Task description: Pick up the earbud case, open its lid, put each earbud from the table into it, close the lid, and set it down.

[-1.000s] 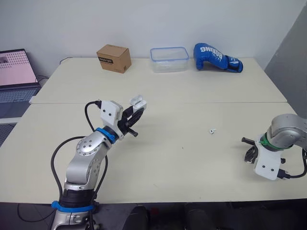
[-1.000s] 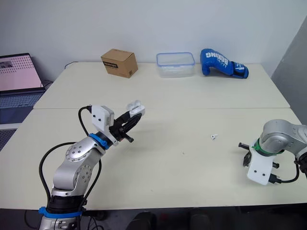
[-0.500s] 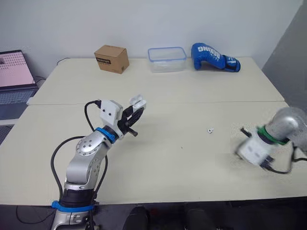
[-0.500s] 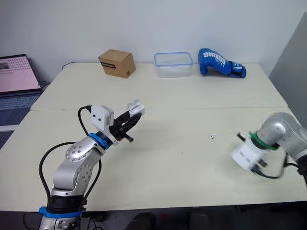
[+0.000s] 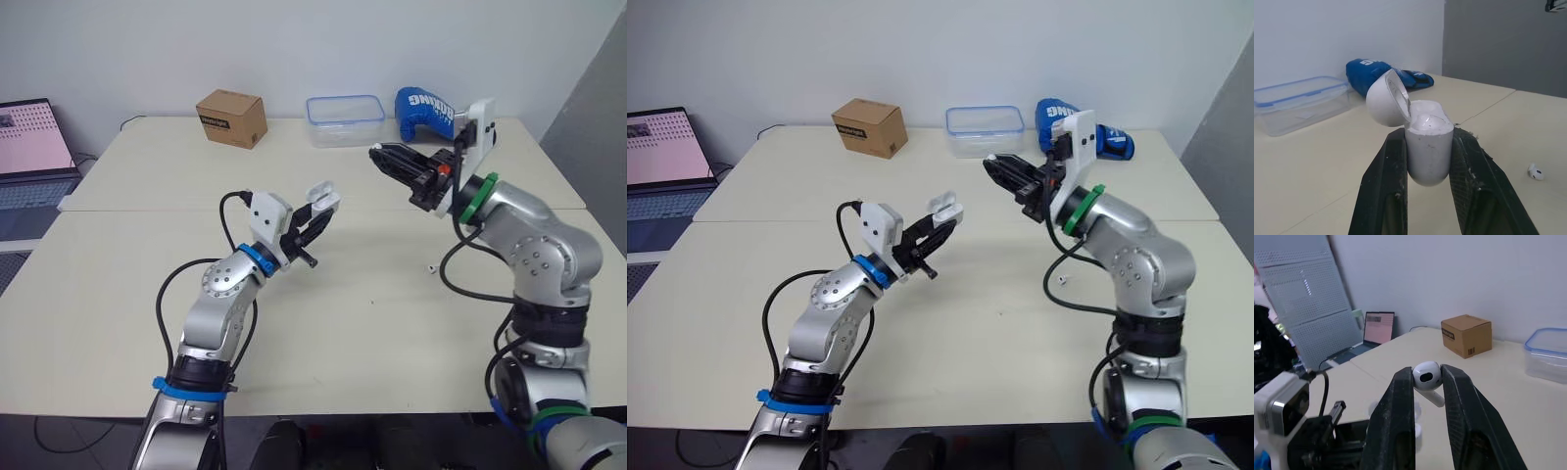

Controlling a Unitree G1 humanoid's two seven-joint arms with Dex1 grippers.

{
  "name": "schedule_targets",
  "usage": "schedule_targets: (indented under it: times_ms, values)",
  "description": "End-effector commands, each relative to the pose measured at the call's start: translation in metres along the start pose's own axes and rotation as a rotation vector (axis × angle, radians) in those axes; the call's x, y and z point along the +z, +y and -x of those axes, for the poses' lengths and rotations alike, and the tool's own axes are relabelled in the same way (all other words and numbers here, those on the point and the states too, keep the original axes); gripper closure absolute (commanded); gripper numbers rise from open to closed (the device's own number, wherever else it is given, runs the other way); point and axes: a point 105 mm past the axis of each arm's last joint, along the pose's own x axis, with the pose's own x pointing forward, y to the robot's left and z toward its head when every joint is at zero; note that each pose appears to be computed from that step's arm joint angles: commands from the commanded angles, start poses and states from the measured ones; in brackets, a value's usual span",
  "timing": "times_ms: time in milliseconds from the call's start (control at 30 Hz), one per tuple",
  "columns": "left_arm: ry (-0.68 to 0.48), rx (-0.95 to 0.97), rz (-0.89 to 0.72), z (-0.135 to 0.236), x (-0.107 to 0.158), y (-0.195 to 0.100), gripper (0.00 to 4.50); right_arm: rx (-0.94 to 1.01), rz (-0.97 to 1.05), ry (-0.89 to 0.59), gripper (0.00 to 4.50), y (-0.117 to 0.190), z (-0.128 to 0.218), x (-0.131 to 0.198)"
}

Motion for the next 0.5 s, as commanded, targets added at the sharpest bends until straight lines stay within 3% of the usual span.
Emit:
schedule_targets:
  times_ms: [33, 500]
  values:
    - [-0.071, -0.032, -0.033, -0.012, 0.018, -0.007, 3.74, 0.0, 0.038, -0.035, 4.05, 0.018, -0.006, 0.004]
    - [-0.119, -0.053, -0.03, -0.021, 0.027, -0.016, 3.74, 0.006, -0.103, 0.021, 4.05, 0.037, -0.018, -0.025]
